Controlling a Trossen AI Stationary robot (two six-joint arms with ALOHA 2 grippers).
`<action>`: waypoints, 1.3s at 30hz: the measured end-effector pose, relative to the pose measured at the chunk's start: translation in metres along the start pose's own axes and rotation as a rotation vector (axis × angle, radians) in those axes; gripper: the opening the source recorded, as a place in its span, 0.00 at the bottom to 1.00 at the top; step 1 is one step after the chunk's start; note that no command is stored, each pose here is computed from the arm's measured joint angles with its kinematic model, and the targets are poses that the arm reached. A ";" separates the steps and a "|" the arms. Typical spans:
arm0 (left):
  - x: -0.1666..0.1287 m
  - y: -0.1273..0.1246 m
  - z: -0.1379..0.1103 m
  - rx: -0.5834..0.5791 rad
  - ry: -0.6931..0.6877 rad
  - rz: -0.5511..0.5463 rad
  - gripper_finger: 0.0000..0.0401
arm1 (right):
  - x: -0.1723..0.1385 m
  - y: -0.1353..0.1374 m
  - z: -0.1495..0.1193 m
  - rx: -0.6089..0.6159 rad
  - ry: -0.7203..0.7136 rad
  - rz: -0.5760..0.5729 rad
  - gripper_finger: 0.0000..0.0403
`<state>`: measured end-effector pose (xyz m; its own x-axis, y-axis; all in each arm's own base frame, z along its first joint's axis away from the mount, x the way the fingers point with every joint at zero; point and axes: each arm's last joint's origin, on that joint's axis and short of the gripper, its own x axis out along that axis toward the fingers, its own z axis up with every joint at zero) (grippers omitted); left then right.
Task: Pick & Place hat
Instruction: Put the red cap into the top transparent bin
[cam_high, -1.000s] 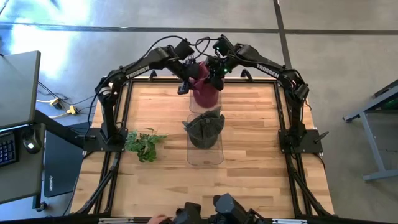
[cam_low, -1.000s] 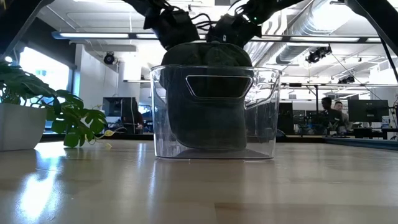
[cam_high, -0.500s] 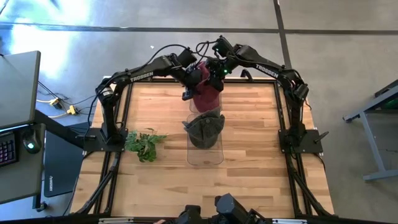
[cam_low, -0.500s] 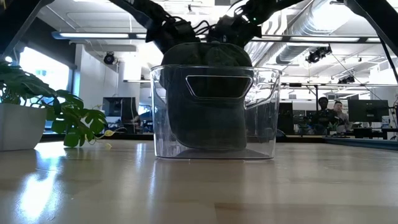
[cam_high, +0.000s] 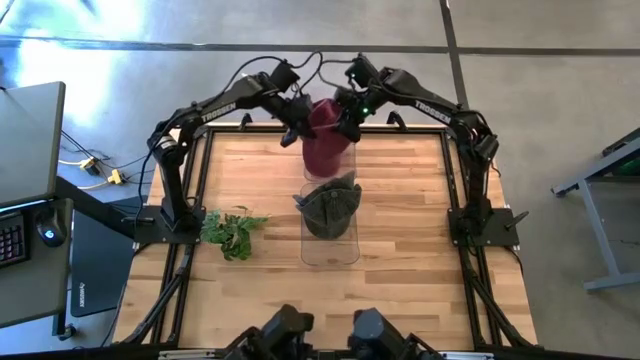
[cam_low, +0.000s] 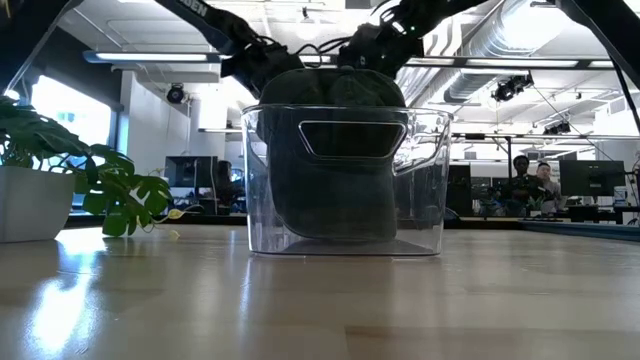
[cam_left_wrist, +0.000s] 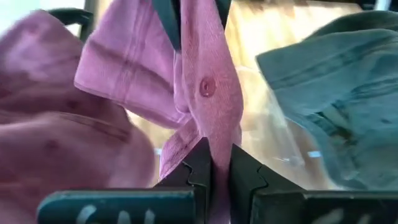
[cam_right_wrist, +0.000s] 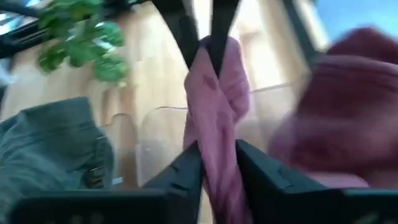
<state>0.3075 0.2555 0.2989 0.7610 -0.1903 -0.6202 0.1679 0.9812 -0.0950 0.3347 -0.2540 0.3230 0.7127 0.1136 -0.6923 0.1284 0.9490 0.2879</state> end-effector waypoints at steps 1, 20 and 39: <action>0.001 0.002 0.000 0.007 -0.007 0.006 0.06 | -0.003 0.000 0.001 0.013 0.000 -0.023 0.24; 0.041 0.032 -0.004 0.041 0.069 0.319 0.11 | -0.092 0.055 0.012 0.028 -0.132 -0.233 0.43; -0.035 0.008 0.011 -0.236 0.276 0.419 0.45 | 0.014 0.030 -0.049 0.008 -0.043 -0.147 0.39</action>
<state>0.2894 0.2695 0.3283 0.5349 0.2019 -0.8205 -0.2831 0.9577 0.0512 0.3149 -0.2100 0.2897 0.7146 -0.0388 -0.6985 0.2386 0.9521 0.1912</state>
